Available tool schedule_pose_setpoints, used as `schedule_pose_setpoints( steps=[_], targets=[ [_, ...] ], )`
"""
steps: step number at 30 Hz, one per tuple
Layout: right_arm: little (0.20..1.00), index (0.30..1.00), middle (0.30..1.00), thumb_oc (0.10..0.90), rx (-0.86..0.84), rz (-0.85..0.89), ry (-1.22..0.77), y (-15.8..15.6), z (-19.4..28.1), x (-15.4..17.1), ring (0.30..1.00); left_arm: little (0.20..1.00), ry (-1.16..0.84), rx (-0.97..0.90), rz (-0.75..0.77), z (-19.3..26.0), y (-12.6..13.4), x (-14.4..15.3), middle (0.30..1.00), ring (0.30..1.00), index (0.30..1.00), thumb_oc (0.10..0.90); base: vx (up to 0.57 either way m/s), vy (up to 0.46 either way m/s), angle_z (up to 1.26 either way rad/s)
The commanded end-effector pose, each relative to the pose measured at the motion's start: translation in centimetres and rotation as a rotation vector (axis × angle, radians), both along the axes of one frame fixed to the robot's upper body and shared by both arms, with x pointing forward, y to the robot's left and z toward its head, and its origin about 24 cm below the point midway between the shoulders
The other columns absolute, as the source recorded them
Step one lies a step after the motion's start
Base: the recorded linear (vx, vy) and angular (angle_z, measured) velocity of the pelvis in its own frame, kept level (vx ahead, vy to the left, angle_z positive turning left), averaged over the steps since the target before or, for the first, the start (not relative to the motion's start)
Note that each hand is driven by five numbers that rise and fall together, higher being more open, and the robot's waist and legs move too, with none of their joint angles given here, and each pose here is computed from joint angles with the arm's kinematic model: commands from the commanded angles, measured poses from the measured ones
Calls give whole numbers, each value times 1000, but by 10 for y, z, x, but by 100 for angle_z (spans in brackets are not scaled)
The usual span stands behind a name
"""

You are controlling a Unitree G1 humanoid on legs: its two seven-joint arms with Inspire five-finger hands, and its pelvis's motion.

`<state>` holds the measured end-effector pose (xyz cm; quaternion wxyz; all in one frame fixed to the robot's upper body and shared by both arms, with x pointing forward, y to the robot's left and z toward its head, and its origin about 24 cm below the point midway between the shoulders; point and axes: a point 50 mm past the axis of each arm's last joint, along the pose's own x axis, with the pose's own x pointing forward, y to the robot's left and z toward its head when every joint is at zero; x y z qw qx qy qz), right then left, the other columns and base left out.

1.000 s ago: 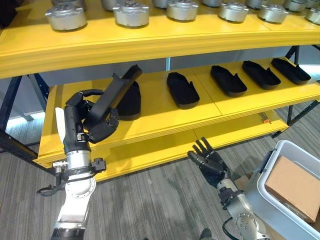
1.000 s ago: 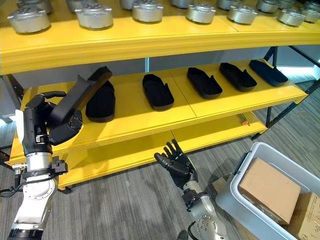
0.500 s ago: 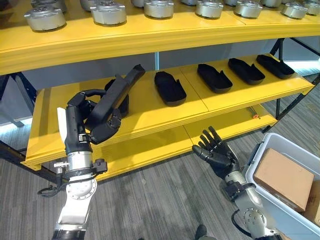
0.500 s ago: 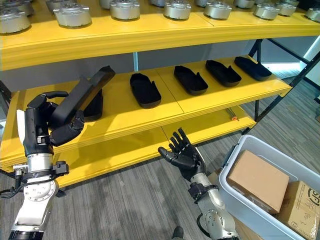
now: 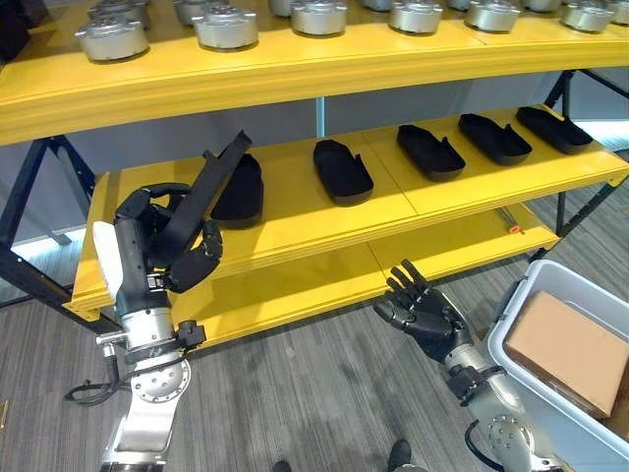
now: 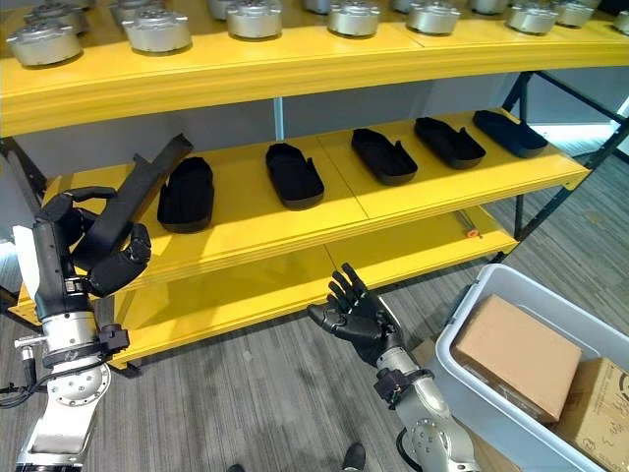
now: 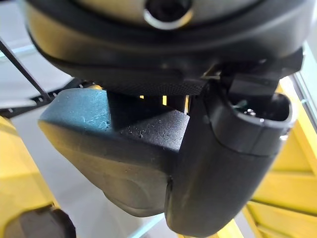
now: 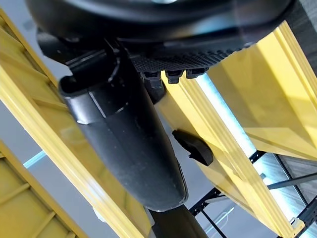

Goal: Move parts from the plastic box to the shelf.

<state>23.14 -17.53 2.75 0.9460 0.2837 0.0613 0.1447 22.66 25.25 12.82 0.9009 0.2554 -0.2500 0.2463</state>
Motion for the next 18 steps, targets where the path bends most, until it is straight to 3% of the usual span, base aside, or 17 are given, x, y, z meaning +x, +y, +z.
schedule_pose_setpoints(
  steps=[1,10,18],
  targets=[
    [1000,1000,1000,900,37,-15,-302,0,54,10,1000,300,-393,94,-50,65,-9,-2,300,300,300,400,67,101,57],
    [1000,1000,1000,900,40,-28,-278,-17,48,-4,1000,300,-367,114,-107,64,-29,10,300,300,300,400,111,26,55],
    [1000,1000,1000,900,-21,43,-283,-21,50,-7,1000,300,-362,125,-81,60,-37,9,300,300,300,400,89,-147,33]
  ],
)
